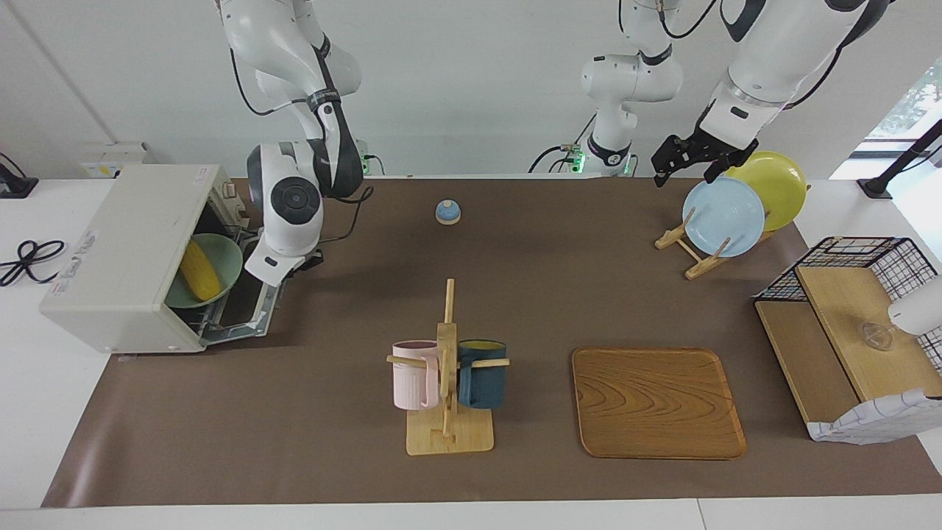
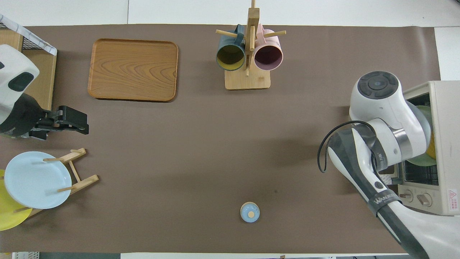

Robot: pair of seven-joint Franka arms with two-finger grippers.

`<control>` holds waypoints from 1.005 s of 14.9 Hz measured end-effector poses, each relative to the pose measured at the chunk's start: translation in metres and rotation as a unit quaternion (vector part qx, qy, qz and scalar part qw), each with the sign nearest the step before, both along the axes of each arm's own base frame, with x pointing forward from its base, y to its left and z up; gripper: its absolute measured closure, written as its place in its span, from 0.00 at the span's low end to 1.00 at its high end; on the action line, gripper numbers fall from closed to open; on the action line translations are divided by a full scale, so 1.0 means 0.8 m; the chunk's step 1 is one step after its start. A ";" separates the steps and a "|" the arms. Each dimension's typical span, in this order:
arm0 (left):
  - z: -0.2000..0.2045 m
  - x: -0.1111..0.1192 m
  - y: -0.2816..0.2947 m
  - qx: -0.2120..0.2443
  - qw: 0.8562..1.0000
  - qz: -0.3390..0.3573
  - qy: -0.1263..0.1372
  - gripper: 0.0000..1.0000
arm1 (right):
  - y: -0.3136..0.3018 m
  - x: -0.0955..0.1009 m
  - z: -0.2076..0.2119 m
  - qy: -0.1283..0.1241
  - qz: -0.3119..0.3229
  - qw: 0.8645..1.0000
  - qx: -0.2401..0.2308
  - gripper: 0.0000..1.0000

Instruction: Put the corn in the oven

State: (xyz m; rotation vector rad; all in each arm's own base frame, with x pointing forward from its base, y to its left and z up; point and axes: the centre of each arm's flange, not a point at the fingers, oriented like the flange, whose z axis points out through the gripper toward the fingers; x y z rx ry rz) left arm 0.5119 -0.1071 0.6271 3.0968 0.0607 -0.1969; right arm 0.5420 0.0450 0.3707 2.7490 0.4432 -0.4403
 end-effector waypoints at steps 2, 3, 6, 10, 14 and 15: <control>0.000 0.000 0.000 0.000 1.000 0.000 0.000 0.00 | -0.021 -0.002 0.031 -0.002 -0.001 1.000 0.002 0.99; 0.000 0.000 0.000 0.000 1.000 0.000 0.000 0.00 | -0.034 -0.003 0.045 -0.004 0.000 1.000 0.004 0.99; 0.000 0.000 0.000 0.000 1.000 0.000 0.000 0.00 | -0.083 -0.007 0.083 -0.004 0.003 1.000 0.006 0.99; 0.000 0.000 0.000 0.000 1.000 0.000 0.000 0.00 | -0.137 -0.009 0.104 -0.008 -0.009 1.000 -0.001 0.99; 0.000 0.000 0.000 0.000 1.000 0.000 0.000 0.00 | -0.142 -0.010 0.109 -0.007 -0.009 1.000 0.002 0.99; 0.000 0.000 0.000 0.000 1.000 0.000 0.000 0.00 | -0.145 -0.012 0.112 -0.002 -0.012 1.000 0.003 0.99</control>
